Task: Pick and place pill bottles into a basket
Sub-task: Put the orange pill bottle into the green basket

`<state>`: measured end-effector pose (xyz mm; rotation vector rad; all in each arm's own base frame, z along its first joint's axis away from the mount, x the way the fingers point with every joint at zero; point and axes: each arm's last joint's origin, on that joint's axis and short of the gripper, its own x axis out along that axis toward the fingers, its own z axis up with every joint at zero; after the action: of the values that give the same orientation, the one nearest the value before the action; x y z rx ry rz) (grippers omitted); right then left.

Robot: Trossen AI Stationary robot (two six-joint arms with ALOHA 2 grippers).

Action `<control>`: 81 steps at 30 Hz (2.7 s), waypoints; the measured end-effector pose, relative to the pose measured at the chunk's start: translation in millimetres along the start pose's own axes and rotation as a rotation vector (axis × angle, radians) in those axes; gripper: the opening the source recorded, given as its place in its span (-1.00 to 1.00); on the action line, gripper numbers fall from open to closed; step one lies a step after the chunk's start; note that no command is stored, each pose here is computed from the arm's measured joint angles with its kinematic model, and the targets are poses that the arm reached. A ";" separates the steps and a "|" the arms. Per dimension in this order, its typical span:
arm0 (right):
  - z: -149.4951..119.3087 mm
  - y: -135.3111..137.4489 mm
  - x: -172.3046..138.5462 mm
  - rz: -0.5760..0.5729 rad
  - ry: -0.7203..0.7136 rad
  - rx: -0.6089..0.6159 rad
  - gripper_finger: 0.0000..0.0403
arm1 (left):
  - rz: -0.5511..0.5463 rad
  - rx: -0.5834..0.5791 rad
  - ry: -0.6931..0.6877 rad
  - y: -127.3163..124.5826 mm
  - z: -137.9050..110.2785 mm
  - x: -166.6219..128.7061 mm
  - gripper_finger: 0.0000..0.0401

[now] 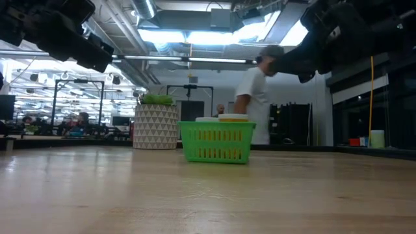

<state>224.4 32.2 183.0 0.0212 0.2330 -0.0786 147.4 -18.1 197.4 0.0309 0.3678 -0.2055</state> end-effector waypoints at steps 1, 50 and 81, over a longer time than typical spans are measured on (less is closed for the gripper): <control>0.0 0.1 0.0 0.001 0.000 0.009 -0.98 | 0.000 0.010 0.000 0.0 0.0 0.0 -0.38; -0.1 0.2 0.0 0.001 0.002 0.077 -0.91 | -0.125 -0.047 -0.198 -3.3 19.3 -2.2 0.40; -0.5 0.2 0.1 0.001 0.006 0.090 -0.91 | -0.174 -0.028 0.151 -117.2 31.0 47.5 0.40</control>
<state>224.3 32.4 182.5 0.1114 0.2354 -0.0882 177.6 -144.1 210.0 -0.0131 0.5248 -0.3715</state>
